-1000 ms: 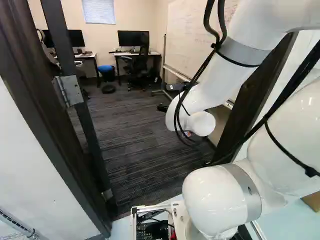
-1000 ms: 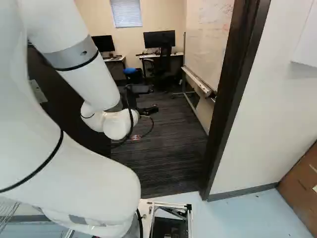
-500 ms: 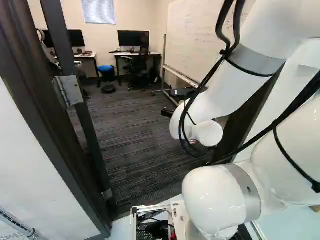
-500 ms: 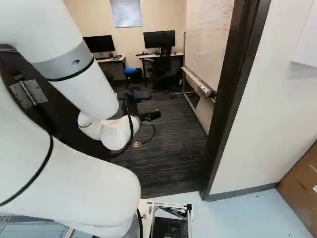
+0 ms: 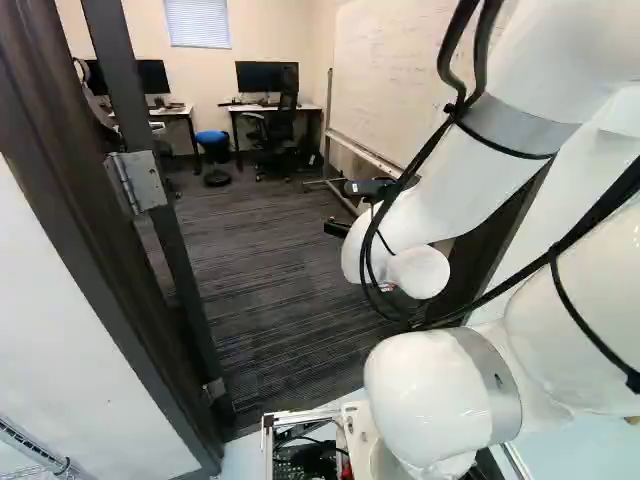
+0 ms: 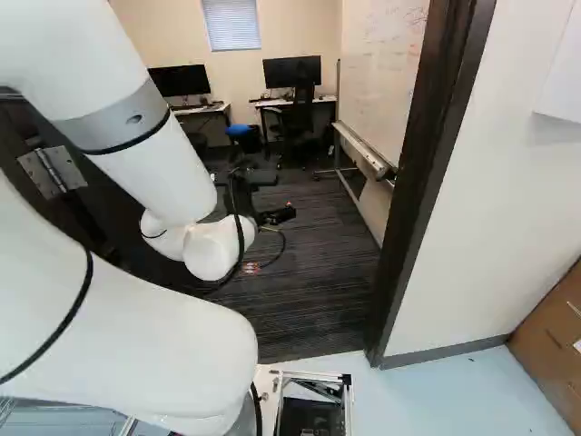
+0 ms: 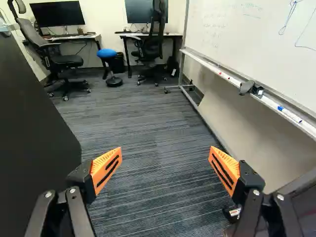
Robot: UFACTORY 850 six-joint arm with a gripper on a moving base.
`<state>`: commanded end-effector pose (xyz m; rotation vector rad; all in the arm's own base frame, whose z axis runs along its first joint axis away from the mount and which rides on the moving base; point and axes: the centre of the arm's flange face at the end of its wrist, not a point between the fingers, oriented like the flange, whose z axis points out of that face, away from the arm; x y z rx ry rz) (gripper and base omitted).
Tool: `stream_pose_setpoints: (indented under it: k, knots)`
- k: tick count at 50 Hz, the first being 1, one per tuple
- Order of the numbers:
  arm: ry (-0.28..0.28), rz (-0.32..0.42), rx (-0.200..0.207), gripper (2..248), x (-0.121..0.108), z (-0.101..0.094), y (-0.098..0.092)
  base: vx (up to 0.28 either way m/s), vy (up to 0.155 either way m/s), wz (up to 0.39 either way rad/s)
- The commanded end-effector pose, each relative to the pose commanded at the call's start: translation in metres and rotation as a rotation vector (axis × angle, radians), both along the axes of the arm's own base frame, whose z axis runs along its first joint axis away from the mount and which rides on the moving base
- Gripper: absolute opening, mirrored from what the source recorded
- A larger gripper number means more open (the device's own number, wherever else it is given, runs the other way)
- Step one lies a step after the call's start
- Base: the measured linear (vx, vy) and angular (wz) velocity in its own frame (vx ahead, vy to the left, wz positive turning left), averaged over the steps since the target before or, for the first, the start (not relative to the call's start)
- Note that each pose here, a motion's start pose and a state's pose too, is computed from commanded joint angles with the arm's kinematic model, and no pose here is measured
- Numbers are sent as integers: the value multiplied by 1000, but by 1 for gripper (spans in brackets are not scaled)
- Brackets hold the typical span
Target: Open the door and move inside
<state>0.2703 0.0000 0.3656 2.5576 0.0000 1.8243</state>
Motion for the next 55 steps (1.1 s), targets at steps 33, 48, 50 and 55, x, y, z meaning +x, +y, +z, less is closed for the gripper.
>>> stream_pose_setpoints:
  k: [33,48,50,55]
  knots:
    - [0,0,0,247,0,0,0,7,0,0]
    - [0,0,0,247,0,0,0,72,2,-4]
    - [0,0,0,247,0,0,0,90,5,-5]
    - [0,0,0,247,0,0,0,113,3,-6]
